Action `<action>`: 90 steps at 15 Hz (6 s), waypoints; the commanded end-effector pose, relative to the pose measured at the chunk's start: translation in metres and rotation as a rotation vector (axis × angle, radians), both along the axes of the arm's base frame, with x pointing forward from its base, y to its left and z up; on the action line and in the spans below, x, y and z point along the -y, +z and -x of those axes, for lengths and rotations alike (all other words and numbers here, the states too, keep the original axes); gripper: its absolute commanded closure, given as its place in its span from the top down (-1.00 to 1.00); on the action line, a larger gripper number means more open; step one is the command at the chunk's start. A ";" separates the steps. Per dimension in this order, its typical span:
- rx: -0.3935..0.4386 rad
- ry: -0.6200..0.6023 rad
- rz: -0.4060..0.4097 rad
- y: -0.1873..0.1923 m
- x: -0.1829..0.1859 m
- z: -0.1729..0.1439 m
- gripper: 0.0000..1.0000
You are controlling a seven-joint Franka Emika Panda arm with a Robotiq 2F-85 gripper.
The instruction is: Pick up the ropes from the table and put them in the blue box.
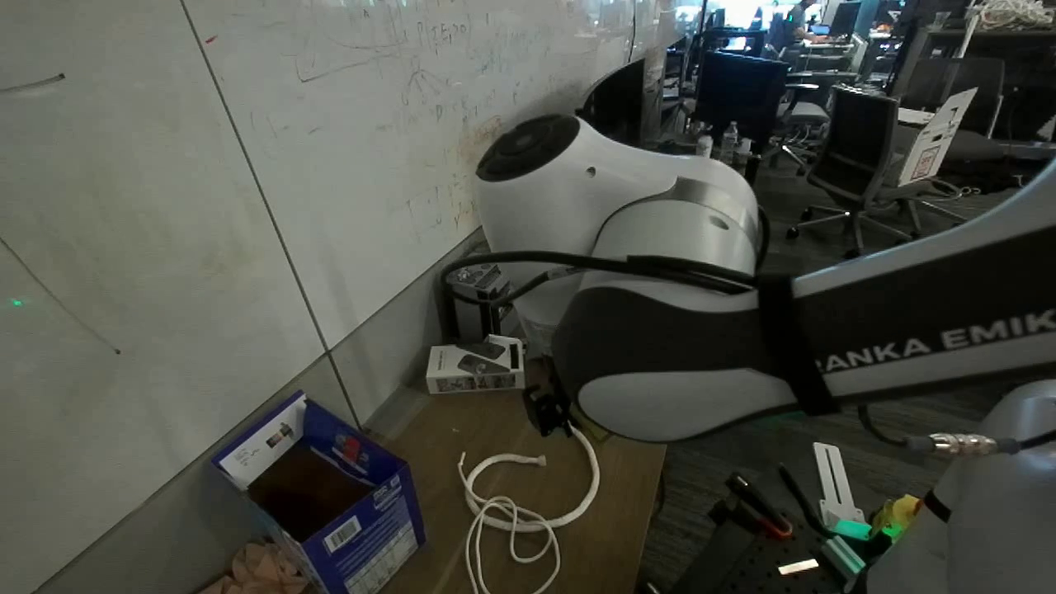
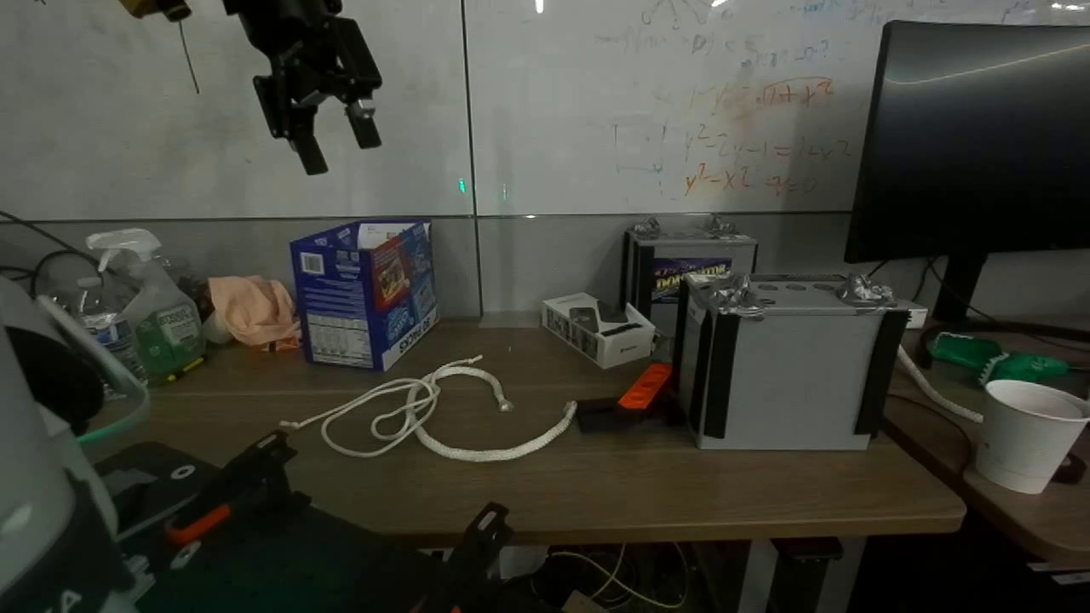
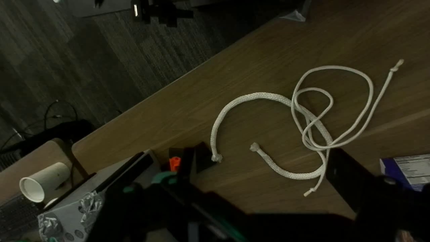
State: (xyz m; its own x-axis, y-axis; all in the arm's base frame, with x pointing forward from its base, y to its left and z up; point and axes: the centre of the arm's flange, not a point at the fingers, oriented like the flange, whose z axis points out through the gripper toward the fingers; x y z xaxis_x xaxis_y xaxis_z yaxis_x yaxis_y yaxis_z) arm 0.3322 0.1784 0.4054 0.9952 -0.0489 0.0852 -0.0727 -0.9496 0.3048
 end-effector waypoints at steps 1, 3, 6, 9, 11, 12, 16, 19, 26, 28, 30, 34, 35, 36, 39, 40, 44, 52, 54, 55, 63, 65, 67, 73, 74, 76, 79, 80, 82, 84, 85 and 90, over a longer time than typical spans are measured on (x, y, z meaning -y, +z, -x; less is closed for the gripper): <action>-0.009 0.159 -0.006 -0.022 0.002 -0.020 1.00; -0.001 0.210 -0.060 -0.039 0.002 -0.038 1.00; -0.015 0.243 -0.169 -0.067 0.007 -0.068 1.00; -0.053 0.288 -0.240 -0.110 0.016 -0.093 1.00; -0.084 0.321 -0.261 -0.143 0.016 -0.103 1.00; -0.100 0.329 -0.262 -0.158 0.016 -0.107 1.00; -0.156 0.350 -0.267 -0.206 0.005 -0.123 1.00; -0.163 0.349 -0.257 -0.235 -0.007 -0.131 1.00; -0.170 0.353 -0.280 -0.295 -0.012 -0.144 1.00; -0.173 0.348 -0.275 -0.309 -0.011 -0.143 1.00; -0.172 0.345 -0.265 -0.322 -0.009 -0.142 1.00; -0.186 0.345 -0.266 -0.343 -0.006 -0.143 1.00; -0.187 0.346 -0.266 -0.347 -0.007 -0.144 1.00; -0.191 0.347 -0.266 -0.350 -0.007 -0.144 1.00; -0.198 0.354 -0.264 -0.357 -0.010 -0.147 1.00; -0.199 0.354 -0.262 -0.359 -0.010 -0.149 1.00; -0.189 0.363 -0.261 -0.362 -0.010 -0.153 1.00; -0.130 0.397 -0.298 -0.367 -0.010 -0.157 1.00; -0.124 0.401 -0.302 -0.368 -0.010 -0.156 1.00; -0.121 0.403 -0.303 -0.369 -0.010 -0.155 1.00; -0.111 0.406 -0.312 -0.368 -0.008 -0.154 1.00; -0.110 0.402 -0.310 -0.367 -0.008 -0.155 1.00; -0.113 0.400 -0.312 -0.367 -0.007 -0.155 1.00; -0.110 0.397 -0.314 -0.367 -0.006 -0.155 0.36; -0.107 0.396 -0.313 -0.366 -0.006 -0.156 0.17; -0.112 0.385 -0.312 -0.364 -0.007 -0.158 -0.14; -0.118 0.370 -0.312 -0.362 -0.008 -0.158 -0.58; -0.120 0.366 -0.312 -0.362 -0.008 -0.159 -0.72; -0.130 0.357 -0.311 -0.360 -0.008 -0.160 -0.97; -0.144 0.346 -0.315 -0.356 -0.008 -0.162 -1.00; -0.152 0.338 -0.316 -0.353 -0.009 -0.164 -0.94; -0.207 0.327 -0.309 -0.302 -0.025 -0.172 -0.95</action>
State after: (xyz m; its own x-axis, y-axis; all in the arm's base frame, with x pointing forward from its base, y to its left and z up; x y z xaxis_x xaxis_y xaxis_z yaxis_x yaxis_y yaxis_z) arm 0.4962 0.1906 0.0553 0.9608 0.2703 -0.0620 0.2703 -0.9627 -0.0081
